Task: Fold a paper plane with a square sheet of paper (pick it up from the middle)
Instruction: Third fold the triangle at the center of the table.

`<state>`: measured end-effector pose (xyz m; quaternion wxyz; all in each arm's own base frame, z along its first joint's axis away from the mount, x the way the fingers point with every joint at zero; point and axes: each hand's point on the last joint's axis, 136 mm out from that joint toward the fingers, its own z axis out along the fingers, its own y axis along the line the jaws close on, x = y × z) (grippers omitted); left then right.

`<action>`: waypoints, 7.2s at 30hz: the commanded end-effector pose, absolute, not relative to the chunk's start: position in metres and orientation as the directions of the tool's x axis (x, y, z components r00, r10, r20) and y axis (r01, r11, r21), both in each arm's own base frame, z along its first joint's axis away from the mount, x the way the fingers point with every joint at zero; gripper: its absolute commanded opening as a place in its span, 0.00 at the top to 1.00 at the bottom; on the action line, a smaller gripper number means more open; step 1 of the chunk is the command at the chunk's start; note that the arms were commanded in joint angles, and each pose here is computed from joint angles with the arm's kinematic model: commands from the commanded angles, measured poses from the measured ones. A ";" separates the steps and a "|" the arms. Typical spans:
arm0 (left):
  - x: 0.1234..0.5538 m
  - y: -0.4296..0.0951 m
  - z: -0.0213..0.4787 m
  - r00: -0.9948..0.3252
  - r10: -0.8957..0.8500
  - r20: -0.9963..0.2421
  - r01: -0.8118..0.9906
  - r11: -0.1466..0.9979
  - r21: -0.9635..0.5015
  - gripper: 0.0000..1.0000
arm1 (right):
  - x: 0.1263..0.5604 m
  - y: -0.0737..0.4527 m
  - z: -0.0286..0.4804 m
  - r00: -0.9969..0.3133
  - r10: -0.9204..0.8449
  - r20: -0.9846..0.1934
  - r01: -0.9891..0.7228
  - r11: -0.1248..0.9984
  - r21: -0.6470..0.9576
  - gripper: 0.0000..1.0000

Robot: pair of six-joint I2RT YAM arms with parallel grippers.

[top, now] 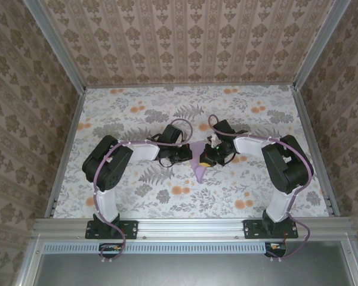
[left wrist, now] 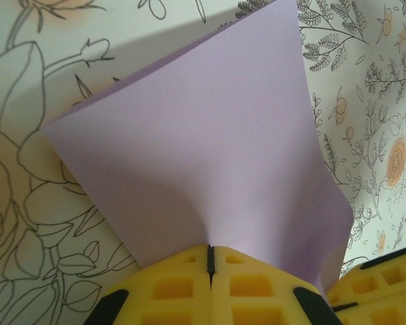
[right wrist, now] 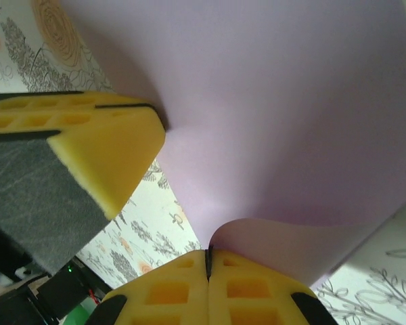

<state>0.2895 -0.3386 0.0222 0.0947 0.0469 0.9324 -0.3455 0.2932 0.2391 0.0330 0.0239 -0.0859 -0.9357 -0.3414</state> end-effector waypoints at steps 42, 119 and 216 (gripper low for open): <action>0.272 -0.329 -0.002 -0.985 0.057 -0.163 0.138 0.825 -0.548 1.00 | 0.287 0.235 0.013 -0.988 0.137 0.073 0.153 0.778 0.609 0.98; 0.270 -0.336 0.051 -0.964 0.018 -0.266 0.198 0.716 -0.669 0.66 | 0.276 0.229 -0.007 -0.994 0.077 0.080 0.109 0.811 0.574 0.52; 0.259 -0.318 0.016 -0.963 0.113 -0.244 0.236 0.789 -0.567 1.00 | 0.310 0.223 -0.002 -0.995 0.098 -0.015 0.068 0.783 0.618 0.88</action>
